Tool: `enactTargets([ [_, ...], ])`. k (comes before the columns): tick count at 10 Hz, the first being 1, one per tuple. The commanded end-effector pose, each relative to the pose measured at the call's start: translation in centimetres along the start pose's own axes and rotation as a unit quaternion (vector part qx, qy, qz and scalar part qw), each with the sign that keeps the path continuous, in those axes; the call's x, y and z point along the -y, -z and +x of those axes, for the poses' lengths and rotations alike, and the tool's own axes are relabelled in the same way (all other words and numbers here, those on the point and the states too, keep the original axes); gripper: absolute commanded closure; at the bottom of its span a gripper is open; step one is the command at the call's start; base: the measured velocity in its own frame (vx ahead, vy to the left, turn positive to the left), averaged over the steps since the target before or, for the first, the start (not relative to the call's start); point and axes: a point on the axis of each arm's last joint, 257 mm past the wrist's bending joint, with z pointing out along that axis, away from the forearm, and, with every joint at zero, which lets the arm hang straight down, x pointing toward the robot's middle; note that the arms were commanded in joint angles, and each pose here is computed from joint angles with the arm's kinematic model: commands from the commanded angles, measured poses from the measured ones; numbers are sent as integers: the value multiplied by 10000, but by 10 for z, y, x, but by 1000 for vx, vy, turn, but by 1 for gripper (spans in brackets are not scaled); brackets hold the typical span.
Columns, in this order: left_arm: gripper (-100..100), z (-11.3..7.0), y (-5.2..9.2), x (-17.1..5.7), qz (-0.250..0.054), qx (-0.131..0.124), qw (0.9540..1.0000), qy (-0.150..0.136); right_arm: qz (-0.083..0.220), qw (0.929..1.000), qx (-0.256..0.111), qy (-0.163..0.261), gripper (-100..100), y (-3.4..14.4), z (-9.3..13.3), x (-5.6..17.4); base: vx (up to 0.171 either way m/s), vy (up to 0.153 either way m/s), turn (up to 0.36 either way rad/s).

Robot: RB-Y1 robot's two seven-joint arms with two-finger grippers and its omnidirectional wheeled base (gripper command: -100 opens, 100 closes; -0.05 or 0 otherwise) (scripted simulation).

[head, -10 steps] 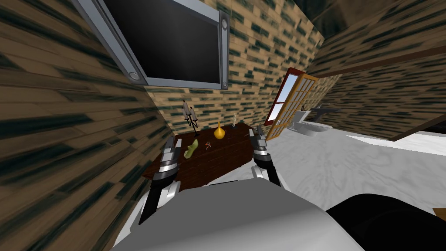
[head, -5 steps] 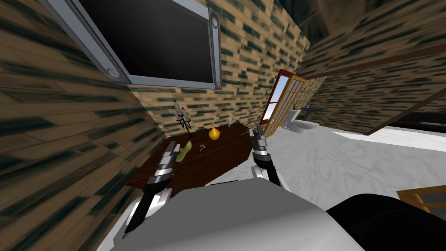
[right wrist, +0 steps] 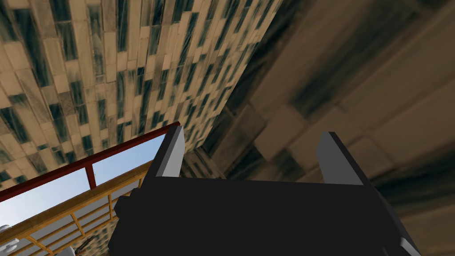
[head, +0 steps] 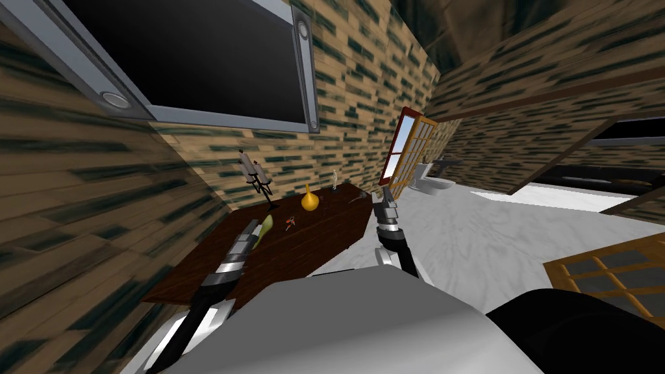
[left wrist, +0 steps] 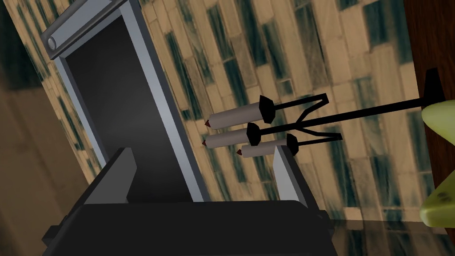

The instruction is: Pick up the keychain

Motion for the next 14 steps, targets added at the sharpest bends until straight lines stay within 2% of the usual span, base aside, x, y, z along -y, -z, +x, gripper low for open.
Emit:
enactTargets([
  [1, -100, -6, 4, -11, -164, -121, 9997, -94, 0, 10000, 0, 0, 0, 0, 0, 0, 35, -77, -106],
  [2, -100, -16, 16, -33, -454, -182, 9987, -166, 0, 10000, 0, 1, 0, 0, 0, 0, 43, -52, -151],
  [3, -100, -16, 14, -32, -442, -242, 9985, -210, 0, 10000, 0, 1, 0, 0, 0, 0, 29, -36, -105],
  [4, -100, -27, 27, -53, -734, -311, 9964, -296, 0, 10000, 0, 1, 0, 0, 0, 0, 48, -59, -171],
  [5, -100, -27, 25, -52, -725, -355, 9962, -329, 0, 10000, 0, 1, 0, 0, 0, 0, 35, -43, -126],
  [6, -100, -37, 35, -67, -957, -433, 9936, -422, 0, 10000, 0, 1, 0, 0, 0, 0, 49, -61, -177],
  [7, -100, -39, 37, -72, -1011, -459, 9928, -453, 0, 10000, 0, 1, 0, 0, 0, 0, 34, -42, -92],
  [8, -100, -52, 50, -91, -1296, -547, 9884, -573, 0, 10000, 0, 1, 0, 0, 0, 0, 42, -53, -146],
  [11, -100, -52, 50, -91, -1299, -555, 9883, -580, 0, 10000, 0, 2, 0, 0, 0, 0, 16, -27, -6],
  [12, -100, -67, 63, -109, -1581, -644, 9827, -711, 1, 10000, 0, 2, 0, 0, 0, 0, 40, -63, -123],
  [13, -100, -67, 63, -109, -1587, -643, 9827, -711, 0, 10000, 0, 1, 0, 0, 0, 0, 45, -58, -165],
  [14, -100, -82, 75, -125, -1854, -728, 9763, -844, 0, 10000, 0, 1, 0, 0, 0, 0, 49, -65, -183],
])
